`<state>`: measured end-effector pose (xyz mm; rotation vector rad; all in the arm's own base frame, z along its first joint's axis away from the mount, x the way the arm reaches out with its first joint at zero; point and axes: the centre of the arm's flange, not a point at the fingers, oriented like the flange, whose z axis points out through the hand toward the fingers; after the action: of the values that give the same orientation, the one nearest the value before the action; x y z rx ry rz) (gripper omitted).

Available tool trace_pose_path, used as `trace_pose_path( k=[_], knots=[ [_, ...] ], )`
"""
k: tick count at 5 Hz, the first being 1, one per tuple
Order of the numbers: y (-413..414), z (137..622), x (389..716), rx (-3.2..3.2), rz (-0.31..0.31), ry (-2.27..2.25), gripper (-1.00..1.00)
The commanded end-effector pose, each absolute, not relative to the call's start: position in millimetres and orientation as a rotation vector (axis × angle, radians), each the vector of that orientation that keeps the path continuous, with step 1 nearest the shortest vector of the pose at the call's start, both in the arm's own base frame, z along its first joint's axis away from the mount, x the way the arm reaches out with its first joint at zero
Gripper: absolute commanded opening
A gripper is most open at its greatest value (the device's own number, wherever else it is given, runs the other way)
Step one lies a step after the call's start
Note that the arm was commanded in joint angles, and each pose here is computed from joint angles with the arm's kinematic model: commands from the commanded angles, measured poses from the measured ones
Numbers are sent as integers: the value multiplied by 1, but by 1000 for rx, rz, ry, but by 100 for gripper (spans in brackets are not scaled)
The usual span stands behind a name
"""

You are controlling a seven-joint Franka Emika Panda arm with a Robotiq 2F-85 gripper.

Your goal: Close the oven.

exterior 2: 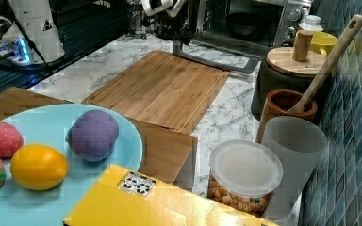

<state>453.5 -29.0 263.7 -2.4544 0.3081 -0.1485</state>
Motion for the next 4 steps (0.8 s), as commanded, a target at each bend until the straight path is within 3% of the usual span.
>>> trace_pose_path(
  k=[1,2,3,4],
  knots=[
    [26,252,503,-2381,-418,104,-100],
    [45,230,517,-2369,-419,84,-100],
    [45,244,516,-2291,-550,143,-100],
    [40,265,517,-2265,-617,172,-100]
  ],
)
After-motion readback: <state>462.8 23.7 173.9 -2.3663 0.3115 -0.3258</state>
